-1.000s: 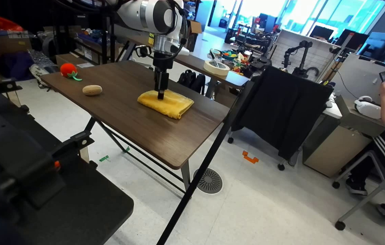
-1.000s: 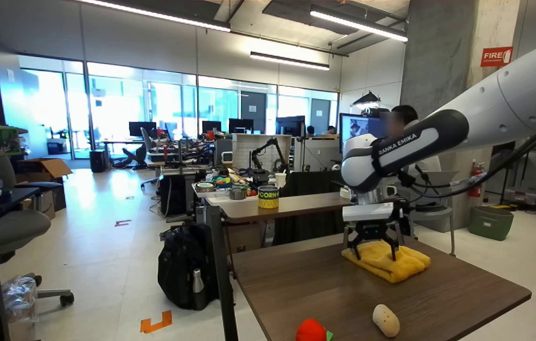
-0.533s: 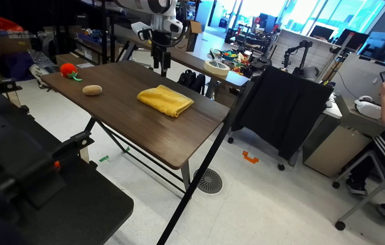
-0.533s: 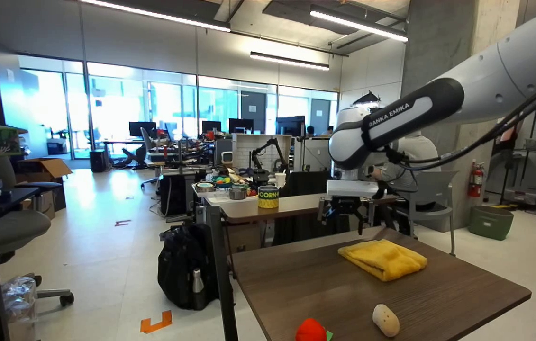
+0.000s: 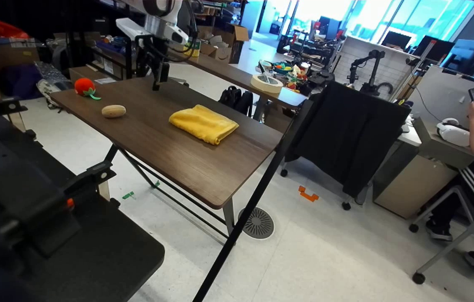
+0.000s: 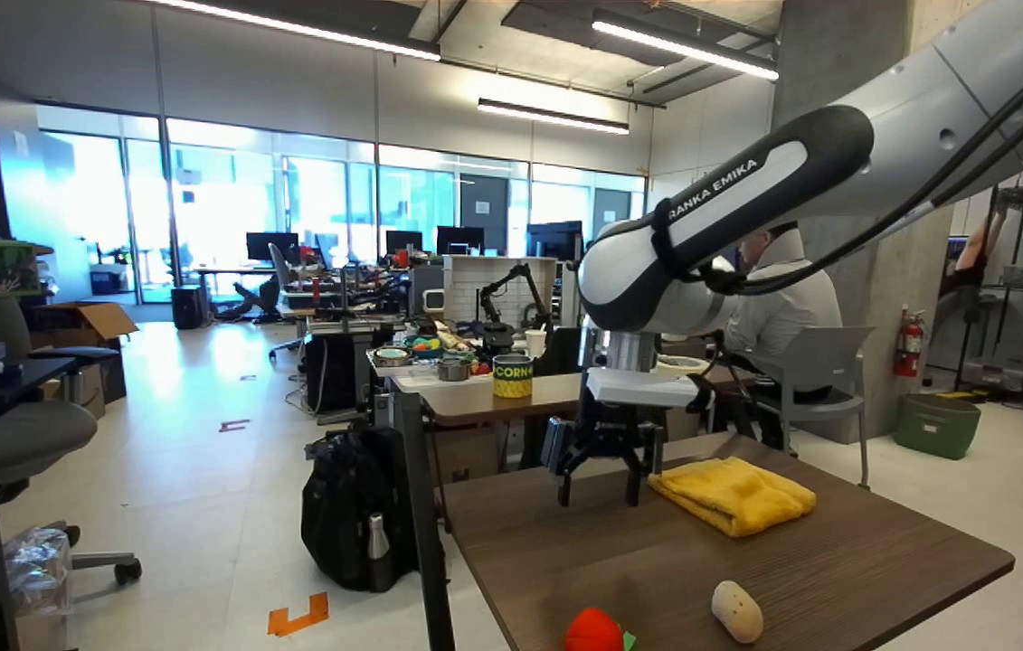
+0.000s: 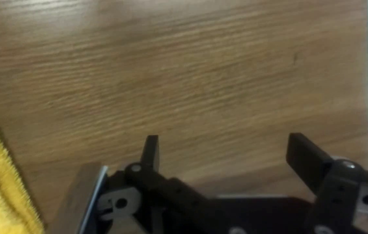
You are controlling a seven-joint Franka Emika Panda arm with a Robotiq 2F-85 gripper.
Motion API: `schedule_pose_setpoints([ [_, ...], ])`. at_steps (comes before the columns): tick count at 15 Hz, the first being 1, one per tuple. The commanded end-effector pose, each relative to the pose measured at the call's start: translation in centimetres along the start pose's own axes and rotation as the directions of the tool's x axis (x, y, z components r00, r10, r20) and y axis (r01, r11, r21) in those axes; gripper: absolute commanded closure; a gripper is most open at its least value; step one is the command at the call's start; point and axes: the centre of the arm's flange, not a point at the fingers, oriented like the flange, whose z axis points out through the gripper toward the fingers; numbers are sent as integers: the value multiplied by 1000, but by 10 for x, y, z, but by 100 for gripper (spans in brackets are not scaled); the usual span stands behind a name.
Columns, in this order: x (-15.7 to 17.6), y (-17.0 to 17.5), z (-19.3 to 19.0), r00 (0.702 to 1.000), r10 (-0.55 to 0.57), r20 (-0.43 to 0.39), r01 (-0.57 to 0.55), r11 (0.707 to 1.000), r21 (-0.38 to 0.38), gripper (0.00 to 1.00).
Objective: Use the towel to wipe the table
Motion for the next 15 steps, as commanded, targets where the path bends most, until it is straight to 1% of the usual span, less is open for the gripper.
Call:
schedule_pose_setpoints([
  [1,-6,-5,5,1000,-8,13,8,1000,-3,0],
  [6,-2,2,3,1000,3,8,-3,1000,-5,0],
  [7,-1,3,8,1000,1,28,-1,1000,-10,0],
  [9,-8,-7,19,997,-47,64,49,998,-35,0],
  [10,-16,-17,24,993,-93,74,97,994,-55,0],
  [11,-26,-27,29,987,-139,79,145,986,-76,0],
  [13,-51,-51,35,967,-242,78,250,960,-122,0],
  [15,-76,-79,37,944,-327,47,331,929,-169,0],
])
